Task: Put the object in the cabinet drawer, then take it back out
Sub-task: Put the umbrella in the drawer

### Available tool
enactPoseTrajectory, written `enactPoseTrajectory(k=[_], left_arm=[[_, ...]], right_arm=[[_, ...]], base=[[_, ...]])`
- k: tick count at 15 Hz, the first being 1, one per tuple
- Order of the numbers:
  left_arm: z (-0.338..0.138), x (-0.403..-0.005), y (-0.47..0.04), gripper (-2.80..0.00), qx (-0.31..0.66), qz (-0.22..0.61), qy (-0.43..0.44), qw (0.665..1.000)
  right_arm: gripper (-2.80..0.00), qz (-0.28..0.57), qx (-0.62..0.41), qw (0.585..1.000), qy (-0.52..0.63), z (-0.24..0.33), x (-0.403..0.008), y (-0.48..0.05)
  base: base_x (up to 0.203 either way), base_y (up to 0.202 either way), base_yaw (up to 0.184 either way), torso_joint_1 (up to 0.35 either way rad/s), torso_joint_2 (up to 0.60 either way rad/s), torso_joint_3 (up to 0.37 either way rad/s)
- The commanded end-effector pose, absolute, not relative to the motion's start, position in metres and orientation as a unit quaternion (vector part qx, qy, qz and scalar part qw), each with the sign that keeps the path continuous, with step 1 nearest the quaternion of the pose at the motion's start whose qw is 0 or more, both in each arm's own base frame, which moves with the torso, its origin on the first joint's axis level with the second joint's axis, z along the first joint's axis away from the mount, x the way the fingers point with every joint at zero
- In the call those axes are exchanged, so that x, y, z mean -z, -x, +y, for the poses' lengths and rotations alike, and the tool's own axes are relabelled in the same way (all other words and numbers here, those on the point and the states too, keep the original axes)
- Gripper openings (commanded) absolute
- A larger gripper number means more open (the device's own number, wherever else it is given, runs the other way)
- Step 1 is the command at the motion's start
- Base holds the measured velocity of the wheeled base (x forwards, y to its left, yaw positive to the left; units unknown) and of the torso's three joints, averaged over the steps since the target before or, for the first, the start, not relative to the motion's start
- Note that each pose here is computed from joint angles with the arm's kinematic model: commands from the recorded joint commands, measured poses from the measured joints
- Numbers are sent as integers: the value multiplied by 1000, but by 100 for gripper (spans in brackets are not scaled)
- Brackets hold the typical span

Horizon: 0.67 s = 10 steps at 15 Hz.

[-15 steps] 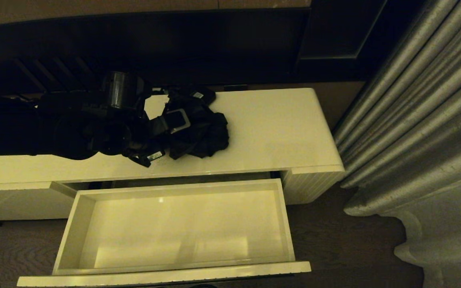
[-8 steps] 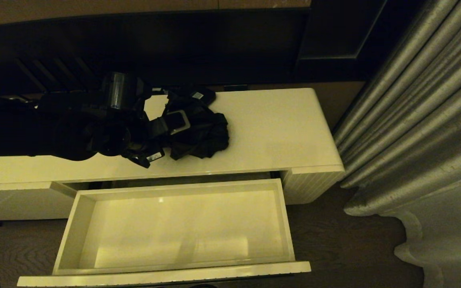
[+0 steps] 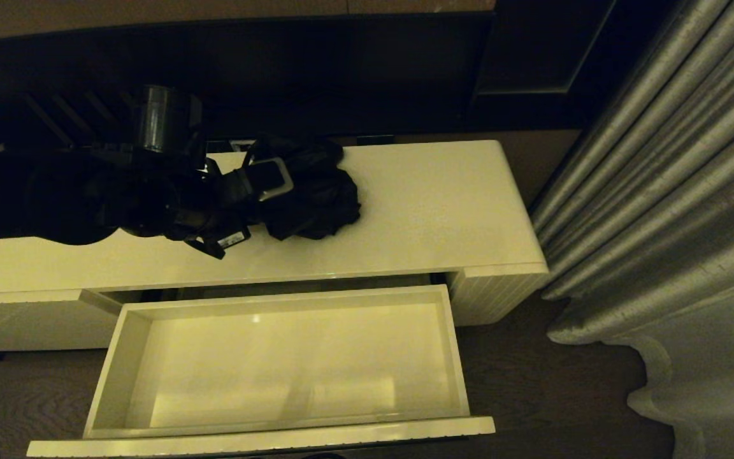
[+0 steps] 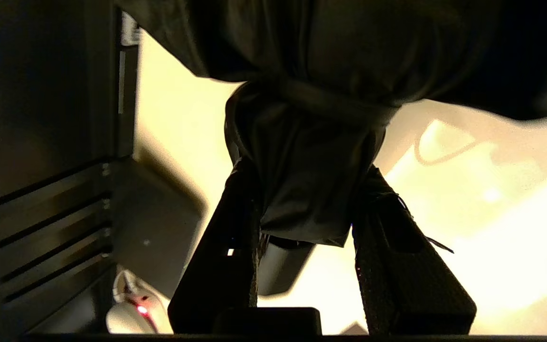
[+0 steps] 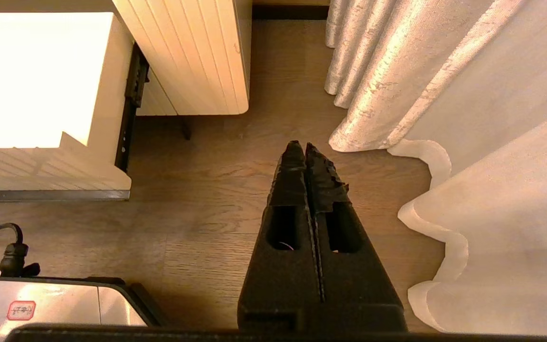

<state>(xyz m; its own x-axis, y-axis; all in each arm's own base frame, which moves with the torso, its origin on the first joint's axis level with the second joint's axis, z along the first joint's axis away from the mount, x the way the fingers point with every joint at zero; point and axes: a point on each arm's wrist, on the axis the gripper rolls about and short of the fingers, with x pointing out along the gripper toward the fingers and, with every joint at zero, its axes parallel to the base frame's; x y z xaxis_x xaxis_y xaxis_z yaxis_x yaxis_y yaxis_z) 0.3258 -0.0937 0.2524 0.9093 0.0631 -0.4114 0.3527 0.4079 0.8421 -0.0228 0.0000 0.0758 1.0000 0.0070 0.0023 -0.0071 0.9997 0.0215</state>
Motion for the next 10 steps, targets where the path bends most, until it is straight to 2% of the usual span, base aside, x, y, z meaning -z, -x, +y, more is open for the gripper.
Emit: enactPoseTrajectory(k=[1,10], left_arm=[[-90,-278,-298,-280,86,168,-536,823],[-85,-307,-229,-280,140,163,-546,810]], right_arm=[[-280,-1,-4,1000,-11,0,-75,23],[-280,-1,-4,1000,-11,0,-75,23]], base=[[0,0,0,0,0,0],[0,0,0,0,0,0]])
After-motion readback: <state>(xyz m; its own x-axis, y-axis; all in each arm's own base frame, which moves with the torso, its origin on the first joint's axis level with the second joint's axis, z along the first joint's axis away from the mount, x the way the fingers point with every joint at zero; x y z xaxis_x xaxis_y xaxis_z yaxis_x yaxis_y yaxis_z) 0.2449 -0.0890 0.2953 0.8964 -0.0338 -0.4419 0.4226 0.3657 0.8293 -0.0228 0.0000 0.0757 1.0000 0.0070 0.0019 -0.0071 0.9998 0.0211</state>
